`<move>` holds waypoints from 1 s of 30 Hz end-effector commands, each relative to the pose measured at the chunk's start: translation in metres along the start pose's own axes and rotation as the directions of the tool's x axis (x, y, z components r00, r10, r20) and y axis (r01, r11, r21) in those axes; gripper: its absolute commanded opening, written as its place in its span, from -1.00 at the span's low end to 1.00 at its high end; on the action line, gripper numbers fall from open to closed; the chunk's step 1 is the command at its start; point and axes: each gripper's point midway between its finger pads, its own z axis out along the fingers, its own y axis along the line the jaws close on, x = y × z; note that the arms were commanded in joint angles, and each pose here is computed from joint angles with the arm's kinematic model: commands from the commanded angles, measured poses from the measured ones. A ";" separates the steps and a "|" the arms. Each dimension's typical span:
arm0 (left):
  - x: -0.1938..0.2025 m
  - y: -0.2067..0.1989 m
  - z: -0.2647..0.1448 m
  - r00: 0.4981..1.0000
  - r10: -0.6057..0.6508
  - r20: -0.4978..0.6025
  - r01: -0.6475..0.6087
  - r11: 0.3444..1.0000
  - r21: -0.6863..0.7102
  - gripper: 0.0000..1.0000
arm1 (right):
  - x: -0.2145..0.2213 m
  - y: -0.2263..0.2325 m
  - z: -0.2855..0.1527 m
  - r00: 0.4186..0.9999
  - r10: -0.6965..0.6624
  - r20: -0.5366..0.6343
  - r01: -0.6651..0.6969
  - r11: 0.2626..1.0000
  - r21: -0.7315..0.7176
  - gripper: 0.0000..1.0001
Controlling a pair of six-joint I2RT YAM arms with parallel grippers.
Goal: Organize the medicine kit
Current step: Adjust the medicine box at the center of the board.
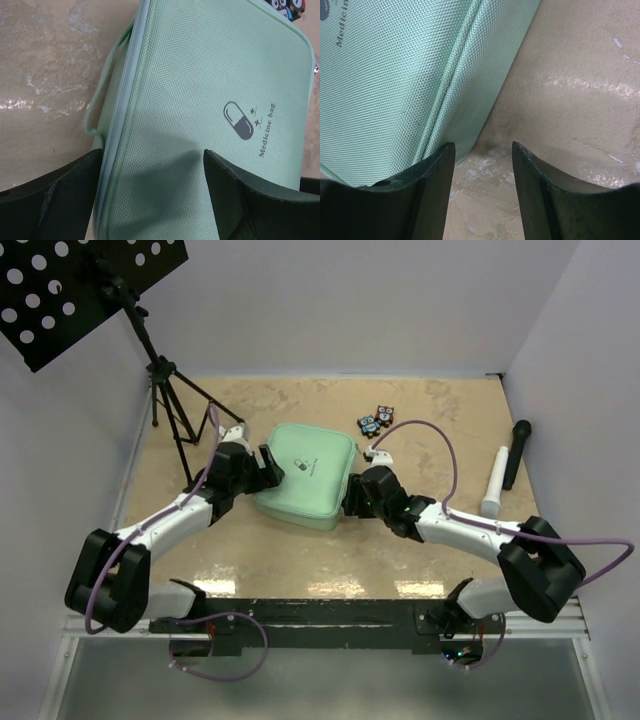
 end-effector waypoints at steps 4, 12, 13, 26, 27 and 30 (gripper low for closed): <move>-0.045 -0.019 0.024 0.995 0.043 0.096 -0.043 0.999 0.004 0.70 | -0.035 0.004 -0.025 0.989 0.028 0.149 -0.025 0.999 -0.022 0.08; -0.065 -0.025 0.014 0.989 0.060 0.137 -0.060 0.998 -0.003 0.70 | -0.046 0.019 -0.064 0.947 0.044 0.319 0.036 0.970 -0.239 0.17; -0.064 -0.024 0.013 0.989 0.062 0.137 -0.062 0.998 -0.003 0.70 | -0.046 0.020 -0.066 0.944 0.029 0.330 0.057 0.967 -0.247 0.20; -0.062 -0.030 -0.003 0.991 0.059 0.123 -0.064 0.997 0.031 0.69 | -0.006 0.048 -0.051 0.973 -0.110 0.204 0.169 0.939 -0.300 0.10; -0.062 -0.030 -0.004 0.990 0.064 0.125 -0.068 0.997 0.030 0.70 | -0.004 0.049 -0.051 0.976 -0.107 0.191 0.161 0.942 -0.295 0.08; -0.063 -0.031 -0.009 0.989 0.068 0.132 -0.073 0.997 0.037 0.70 | 0.004 0.055 -0.052 0.980 -0.112 0.166 0.157 0.943 -0.293 0.07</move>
